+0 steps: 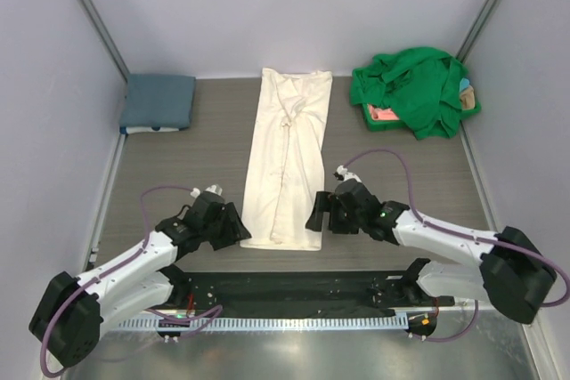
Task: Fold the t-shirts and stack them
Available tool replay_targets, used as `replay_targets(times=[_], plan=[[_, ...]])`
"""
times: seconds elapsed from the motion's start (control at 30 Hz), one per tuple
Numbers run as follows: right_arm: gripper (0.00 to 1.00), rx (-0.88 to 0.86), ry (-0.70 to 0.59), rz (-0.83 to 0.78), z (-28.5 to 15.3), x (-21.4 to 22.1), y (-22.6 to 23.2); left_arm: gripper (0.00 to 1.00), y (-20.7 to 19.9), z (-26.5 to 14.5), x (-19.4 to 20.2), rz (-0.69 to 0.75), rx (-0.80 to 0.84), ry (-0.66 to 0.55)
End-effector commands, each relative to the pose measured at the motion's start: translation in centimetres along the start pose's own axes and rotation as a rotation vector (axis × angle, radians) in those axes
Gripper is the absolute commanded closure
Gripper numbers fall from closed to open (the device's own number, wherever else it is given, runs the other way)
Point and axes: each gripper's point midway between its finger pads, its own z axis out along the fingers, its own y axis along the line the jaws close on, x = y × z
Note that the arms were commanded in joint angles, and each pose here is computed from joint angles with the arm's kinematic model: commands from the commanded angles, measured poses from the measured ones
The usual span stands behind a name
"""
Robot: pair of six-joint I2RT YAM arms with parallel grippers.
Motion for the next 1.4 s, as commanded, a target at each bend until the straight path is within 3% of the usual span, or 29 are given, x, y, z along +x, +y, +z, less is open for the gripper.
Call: replay_targets(times=[0.0,0.07,0.47,0.63,0.67,0.8,0.9,1.2,1.37], plan=[[0.12,-0.064,-0.02,0.109,-1.0,1.4,1.7,0.45,-0.3,0.3,0.2,-0.026,0.012,-0.037],[0.12,-0.038,-0.041,0.113,-0.9,1.8,1.0,0.46,0.0,0.4,0.7,-0.039,0.002,-0.031],[0.41,-0.031,-0.008,0.137,0.2,4.5,0.4,0.52,1.2,1.0,0.5,-0.036,-0.064,-0.079],[0.52,-0.029,-0.001,0.139,0.9,4.9,0.2,0.6,1.7,1.3,0.1,-0.021,-0.101,-0.095],[0.57,-0.026,0.0,0.14,1.1,5.0,0.0,0.62,1.6,1.3,0.1,-0.018,-0.104,-0.092],[0.85,-0.017,-0.004,0.132,1.0,5.0,-0.4,1.0,1.2,1.3,-0.1,0.011,-0.105,-0.092],[0.97,0.027,-0.027,0.119,0.0,4.5,-1.1,1.0,0.2,0.6,0.3,0.04,-0.091,-0.085],[0.99,0.077,-0.038,0.142,-5.2,4.4,-2.5,1.0,-4.2,-3.2,3.3,0.035,-0.034,-0.095],[0.99,0.053,-0.111,0.102,-7.7,1.5,-0.7,1.0,-7.4,-5.6,1.2,0.108,-0.053,-0.157]])
